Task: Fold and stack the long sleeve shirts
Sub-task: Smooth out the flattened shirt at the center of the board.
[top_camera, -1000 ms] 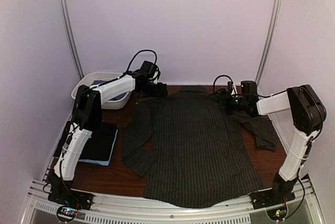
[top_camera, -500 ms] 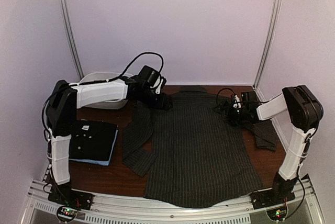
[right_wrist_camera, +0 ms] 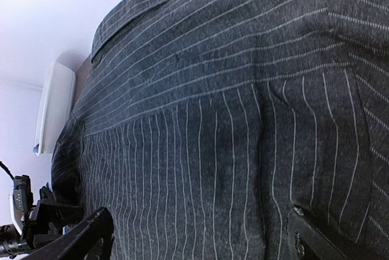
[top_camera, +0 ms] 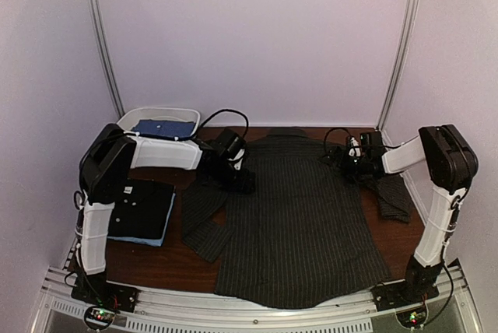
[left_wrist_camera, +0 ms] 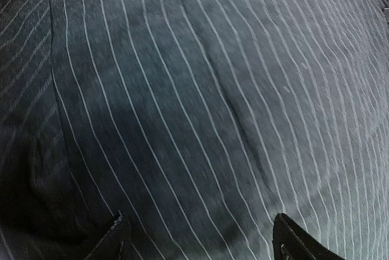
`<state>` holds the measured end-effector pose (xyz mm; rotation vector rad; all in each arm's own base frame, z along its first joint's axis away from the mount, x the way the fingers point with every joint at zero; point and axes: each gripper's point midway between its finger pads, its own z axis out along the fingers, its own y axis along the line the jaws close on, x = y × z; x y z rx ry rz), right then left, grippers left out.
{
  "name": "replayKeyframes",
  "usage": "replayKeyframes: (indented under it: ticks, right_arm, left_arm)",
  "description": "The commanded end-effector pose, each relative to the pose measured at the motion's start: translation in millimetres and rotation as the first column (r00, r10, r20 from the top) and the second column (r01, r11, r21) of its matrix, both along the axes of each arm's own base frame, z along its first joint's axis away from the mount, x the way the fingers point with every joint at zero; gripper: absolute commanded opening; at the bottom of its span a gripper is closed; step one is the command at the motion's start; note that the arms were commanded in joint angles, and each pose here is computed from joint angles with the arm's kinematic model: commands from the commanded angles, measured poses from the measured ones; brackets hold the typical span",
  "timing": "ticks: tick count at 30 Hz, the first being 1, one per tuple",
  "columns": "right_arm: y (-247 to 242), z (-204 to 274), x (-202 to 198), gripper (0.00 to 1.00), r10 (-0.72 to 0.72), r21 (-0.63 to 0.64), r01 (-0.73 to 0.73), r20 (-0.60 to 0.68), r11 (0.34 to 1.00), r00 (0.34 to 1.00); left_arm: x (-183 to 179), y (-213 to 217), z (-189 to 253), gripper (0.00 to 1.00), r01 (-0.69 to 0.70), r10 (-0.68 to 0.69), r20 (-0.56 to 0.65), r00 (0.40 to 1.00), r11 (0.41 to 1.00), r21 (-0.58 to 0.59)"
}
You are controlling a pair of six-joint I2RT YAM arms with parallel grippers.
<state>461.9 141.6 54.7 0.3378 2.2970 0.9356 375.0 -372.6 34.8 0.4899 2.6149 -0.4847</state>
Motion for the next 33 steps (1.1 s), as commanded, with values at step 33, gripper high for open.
replayKeyframes:
  ticks: [33]
  right_arm:
    - [103.7, 41.3, -226.3, 1.00, 0.354, -0.079, -0.359, -0.067, 0.930, 0.933]
  left_arm:
    - [77.5, 15.8, -1.2, 0.82, -0.068, 0.068, 0.002, 0.998, 0.997, -0.033]
